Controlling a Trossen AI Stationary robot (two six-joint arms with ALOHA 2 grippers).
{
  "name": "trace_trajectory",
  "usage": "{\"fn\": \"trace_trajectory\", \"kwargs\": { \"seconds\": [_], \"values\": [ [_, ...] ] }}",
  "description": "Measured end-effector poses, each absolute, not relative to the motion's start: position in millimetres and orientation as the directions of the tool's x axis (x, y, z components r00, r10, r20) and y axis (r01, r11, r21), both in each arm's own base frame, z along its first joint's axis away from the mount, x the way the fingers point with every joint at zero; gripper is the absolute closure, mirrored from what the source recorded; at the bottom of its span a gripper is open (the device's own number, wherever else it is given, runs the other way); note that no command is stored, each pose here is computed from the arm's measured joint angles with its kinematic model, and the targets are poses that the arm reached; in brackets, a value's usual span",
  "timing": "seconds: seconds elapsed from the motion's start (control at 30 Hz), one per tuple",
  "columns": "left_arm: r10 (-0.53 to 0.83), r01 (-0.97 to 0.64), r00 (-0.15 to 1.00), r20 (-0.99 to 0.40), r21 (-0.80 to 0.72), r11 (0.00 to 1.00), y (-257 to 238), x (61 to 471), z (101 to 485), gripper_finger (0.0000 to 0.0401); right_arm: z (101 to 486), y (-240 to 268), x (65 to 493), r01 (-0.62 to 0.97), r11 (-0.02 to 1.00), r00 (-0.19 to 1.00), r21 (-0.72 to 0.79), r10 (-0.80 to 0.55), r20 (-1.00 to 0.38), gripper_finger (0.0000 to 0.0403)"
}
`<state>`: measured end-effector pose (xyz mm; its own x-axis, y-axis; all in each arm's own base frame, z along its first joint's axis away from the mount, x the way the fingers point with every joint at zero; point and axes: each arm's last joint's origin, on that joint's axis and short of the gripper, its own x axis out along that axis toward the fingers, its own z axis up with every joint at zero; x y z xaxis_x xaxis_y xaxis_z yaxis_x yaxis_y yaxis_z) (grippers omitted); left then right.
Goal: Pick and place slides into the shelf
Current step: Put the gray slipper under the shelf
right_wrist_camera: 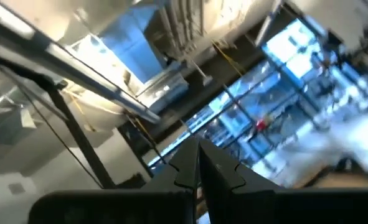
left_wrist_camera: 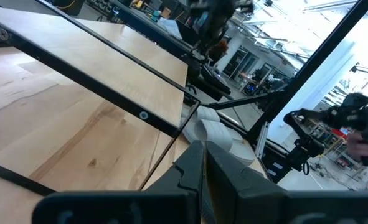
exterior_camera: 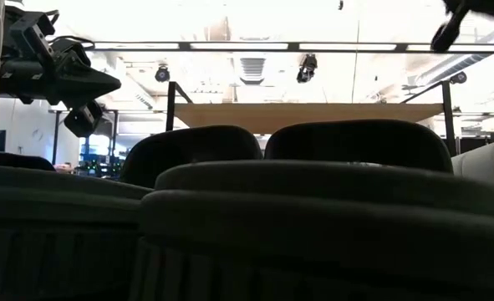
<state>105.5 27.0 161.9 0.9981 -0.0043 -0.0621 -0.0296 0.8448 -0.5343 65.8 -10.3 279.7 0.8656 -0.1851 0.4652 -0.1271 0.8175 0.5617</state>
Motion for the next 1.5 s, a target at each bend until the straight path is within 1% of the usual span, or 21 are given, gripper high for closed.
{"fn": "trace_trajectory", "kwargs": {
  "seconds": [0.07,0.13,0.27,0.33,0.5,0.6,0.7,0.8,0.97,1.03,1.13,1.23,1.3,1.4,1.5],
  "values": [
    [-0.004,-0.030,0.998,-0.063,-0.535,0.845,27,106,162,0.0399,298,-10,64,-0.052,0.854,0.896,0.517,-0.189,0.402,0.0394],
    [-0.004,-0.030,0.998,-0.063,-0.535,0.845,27,106,162,0.0399,312,-10,64,0.038,0.891,0.933,0.453,-0.194,0.303,0.0394],
    [-0.004,-0.029,0.998,-0.062,-0.534,0.845,27,105,162,0.0399,331,-11,69,0.165,0.880,0.974,0.445,-0.218,0.069,0.0394],
    [-0.004,-0.030,0.998,-0.062,-0.534,0.845,27,106,162,0.0399,335,-12,76,0.217,0.881,0.975,0.422,-0.217,-0.048,0.0394],
    [-0.005,-0.030,0.998,-0.063,-0.535,0.845,27,106,162,0.0399,348,-14,90,0.311,0.877,0.937,0.367,-0.219,-0.271,0.0394],
    [-0.004,-0.029,0.998,-0.062,-0.534,0.845,27,106,162,0.0399,354,-14,101,0.277,0.907,0.928,0.317,-0.167,-0.334,0.0394],
    [-0.005,-0.030,0.998,-0.062,-0.534,0.845,27,106,162,0.0399,365,-15,111,0.258,0.931,0.923,0.259,-0.158,-0.351,0.0394],
    [-0.004,-0.030,0.998,-0.062,-0.534,0.845,27,106,162,0.0399,374,-15,116,0.259,0.941,0.904,0.219,-0.156,-0.399,0.0394],
    [-0.004,-0.030,0.998,-0.063,-0.535,0.845,27,106,162,0.0399,379,-17,125,0.239,0.966,0.846,0.097,-0.158,-0.509,0.0394],
    [-0.004,-0.030,0.998,-0.063,-0.534,0.845,27,106,162,0.0399,380,-18,130,0.251,0.967,0.818,0.046,-0.186,-0.545,0.0390],
    [-0.004,-0.030,0.998,-0.062,-0.534,0.845,27,106,162,0.0399,379,-21,137,0.302,0.953,0.747,-0.014,-0.246,-0.618,0.0368],
    [-0.004,-0.030,0.998,-0.063,-0.535,0.845,27,106,162,0.0399,375,-23,144,0.324,0.945,0.666,-0.056,-0.270,-0.695,0.0329],
    [-0.005,-0.030,0.998,-0.062,-0.534,0.845,27,106,162,0.0399,374,-23,149,0.323,0.941,0.633,-0.098,-0.291,-0.717,0.0300],
    [-0.004,-0.030,0.998,-0.062,-0.534,0.845,27,106,162,0.0399,375,-19,153,0.283,0.950,0.622,-0.128,-0.283,-0.730,0.0263],
    [-0.004,-0.030,0.998,-0.063,-0.535,0.845,27,106,162,0.0399,381,-12,153,0.269,0.952,0.640,-0.147,-0.290,-0.711,0.0246]
  ]
}}
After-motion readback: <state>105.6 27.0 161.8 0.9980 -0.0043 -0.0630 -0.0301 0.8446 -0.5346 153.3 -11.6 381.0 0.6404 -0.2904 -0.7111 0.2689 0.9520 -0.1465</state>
